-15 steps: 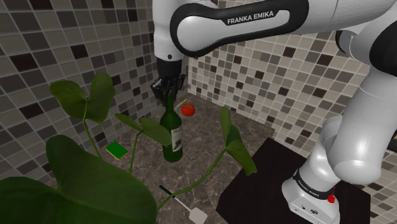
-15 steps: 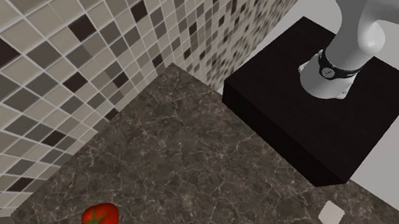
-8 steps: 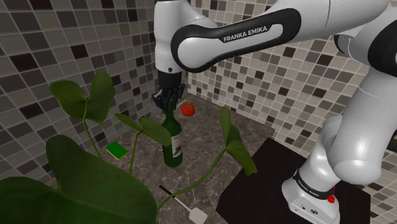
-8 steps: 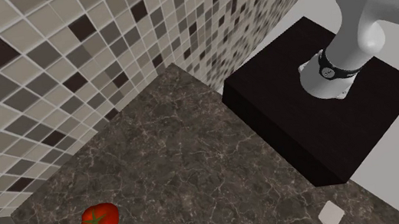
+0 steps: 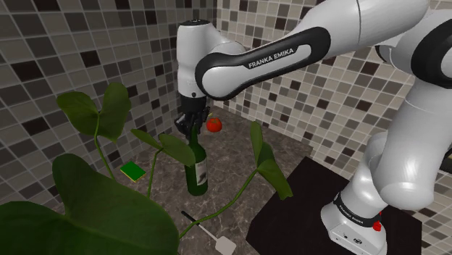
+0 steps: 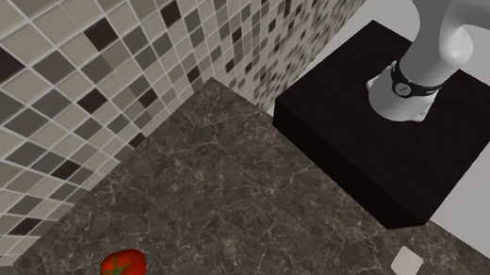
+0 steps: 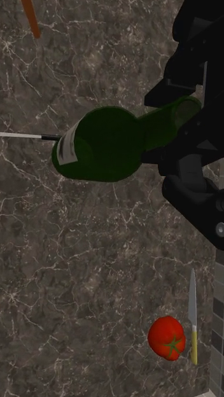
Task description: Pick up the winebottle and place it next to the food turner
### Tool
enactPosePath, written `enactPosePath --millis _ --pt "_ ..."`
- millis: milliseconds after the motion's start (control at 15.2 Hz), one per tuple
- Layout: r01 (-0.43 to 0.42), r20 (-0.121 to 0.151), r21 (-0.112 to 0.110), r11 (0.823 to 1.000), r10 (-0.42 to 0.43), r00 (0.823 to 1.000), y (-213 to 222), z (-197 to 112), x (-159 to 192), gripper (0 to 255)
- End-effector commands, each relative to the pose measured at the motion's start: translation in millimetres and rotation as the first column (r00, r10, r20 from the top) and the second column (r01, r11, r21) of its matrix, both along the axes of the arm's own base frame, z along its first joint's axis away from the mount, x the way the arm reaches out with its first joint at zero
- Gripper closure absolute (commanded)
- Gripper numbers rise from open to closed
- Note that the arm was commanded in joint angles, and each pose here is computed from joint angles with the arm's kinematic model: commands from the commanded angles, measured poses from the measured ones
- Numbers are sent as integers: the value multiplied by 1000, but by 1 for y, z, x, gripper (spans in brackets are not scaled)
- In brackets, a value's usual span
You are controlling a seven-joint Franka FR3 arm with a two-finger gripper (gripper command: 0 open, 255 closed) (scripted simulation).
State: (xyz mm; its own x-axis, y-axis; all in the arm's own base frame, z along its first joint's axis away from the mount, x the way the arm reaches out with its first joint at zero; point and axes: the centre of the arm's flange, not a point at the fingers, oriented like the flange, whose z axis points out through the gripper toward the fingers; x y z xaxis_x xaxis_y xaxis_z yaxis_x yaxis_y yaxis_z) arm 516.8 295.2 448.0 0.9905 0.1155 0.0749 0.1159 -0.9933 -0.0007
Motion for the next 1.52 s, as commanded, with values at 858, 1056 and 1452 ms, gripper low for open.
enactPosePath --millis 858,1056,1452 --pt "0 1 0 1000 0 1000 0 -79 -1 255" --pt "0 1 0 1000 0 1000 0 -94 -1 255" --pt "0 1 0 1000 0 1000 0 -126 -1 255"
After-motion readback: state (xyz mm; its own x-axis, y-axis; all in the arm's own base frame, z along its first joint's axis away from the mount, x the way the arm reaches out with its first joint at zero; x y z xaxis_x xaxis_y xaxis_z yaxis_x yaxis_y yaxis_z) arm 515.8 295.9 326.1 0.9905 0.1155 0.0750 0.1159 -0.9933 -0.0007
